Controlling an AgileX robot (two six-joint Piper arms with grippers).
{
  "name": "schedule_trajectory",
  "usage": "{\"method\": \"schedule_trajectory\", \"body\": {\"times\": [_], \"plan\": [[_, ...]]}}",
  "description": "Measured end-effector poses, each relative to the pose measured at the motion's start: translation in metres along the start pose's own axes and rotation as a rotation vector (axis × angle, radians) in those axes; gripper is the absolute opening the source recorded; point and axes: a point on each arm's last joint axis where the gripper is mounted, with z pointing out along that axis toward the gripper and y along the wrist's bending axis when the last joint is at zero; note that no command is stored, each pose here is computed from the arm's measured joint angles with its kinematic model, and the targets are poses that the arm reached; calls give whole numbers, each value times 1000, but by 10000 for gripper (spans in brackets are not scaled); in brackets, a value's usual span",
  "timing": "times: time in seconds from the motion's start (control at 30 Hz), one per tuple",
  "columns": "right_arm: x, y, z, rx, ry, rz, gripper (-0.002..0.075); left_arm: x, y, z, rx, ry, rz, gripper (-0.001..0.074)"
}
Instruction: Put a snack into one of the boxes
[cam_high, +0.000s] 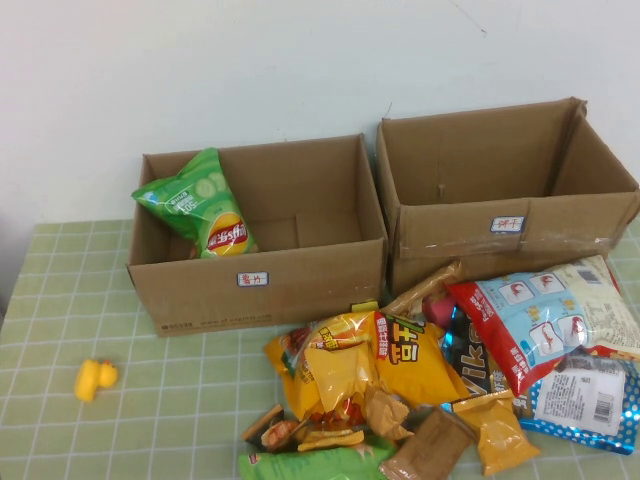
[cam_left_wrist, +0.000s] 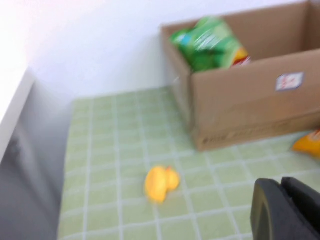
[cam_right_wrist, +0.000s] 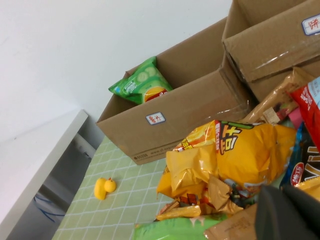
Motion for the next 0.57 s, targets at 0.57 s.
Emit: {"method": "schedule_trajectory", "body": {"times": [0.57], "plan": [[0, 0, 0, 0, 0, 0, -2, 5, 3, 0, -49, 47, -13, -1]]}}
